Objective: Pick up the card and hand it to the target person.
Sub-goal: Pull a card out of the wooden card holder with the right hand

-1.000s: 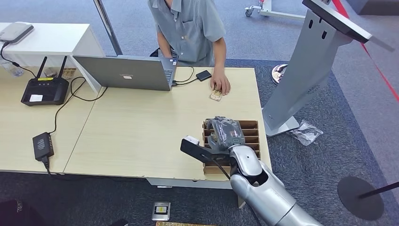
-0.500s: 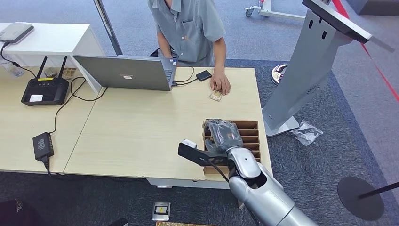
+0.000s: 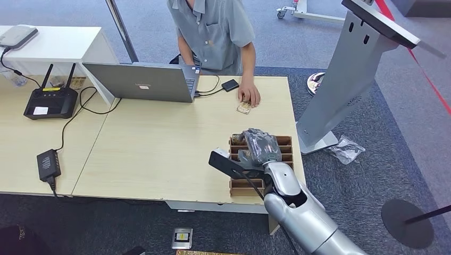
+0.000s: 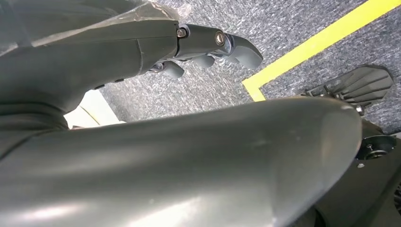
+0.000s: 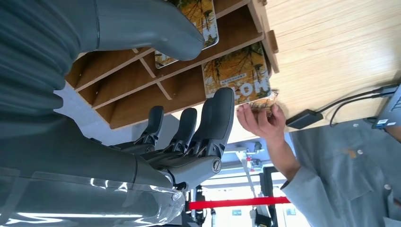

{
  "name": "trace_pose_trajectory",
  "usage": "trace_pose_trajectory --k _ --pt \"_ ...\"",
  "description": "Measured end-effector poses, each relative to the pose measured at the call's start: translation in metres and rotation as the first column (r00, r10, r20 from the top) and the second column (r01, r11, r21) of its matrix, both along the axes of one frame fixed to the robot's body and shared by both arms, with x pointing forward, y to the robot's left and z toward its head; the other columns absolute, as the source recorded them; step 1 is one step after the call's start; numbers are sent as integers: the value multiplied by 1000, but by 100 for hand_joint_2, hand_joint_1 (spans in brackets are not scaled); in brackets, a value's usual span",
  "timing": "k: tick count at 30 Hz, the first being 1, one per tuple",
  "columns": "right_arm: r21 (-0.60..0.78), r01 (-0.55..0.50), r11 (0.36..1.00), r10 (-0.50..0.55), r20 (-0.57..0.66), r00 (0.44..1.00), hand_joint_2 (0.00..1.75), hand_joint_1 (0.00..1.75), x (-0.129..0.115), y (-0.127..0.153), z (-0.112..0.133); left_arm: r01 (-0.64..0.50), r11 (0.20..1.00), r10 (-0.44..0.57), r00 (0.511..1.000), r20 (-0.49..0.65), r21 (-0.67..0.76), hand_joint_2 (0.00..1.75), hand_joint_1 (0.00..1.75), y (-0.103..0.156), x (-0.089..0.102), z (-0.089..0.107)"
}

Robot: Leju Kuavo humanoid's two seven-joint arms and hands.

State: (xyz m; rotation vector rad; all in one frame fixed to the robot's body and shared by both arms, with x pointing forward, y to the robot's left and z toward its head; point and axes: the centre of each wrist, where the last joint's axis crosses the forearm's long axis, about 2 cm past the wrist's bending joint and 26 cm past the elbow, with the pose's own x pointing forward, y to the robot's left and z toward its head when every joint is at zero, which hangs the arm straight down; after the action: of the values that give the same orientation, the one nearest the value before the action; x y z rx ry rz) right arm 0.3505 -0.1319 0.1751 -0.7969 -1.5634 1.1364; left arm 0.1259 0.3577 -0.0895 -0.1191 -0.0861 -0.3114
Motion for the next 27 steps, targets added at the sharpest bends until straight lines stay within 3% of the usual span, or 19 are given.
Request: trace_pose_trajectory --k 14,27 --pt "-23 23 999 -25 -52 998 175 92 -9 -8 -16 10 1000 -10 1000 2 6 0 0 0 7 2" --pt "-34 -7 999 5 -63 998 175 94 -12 -2 -16 17 1000 -17 1000 6 8 0 0 0 11 3"
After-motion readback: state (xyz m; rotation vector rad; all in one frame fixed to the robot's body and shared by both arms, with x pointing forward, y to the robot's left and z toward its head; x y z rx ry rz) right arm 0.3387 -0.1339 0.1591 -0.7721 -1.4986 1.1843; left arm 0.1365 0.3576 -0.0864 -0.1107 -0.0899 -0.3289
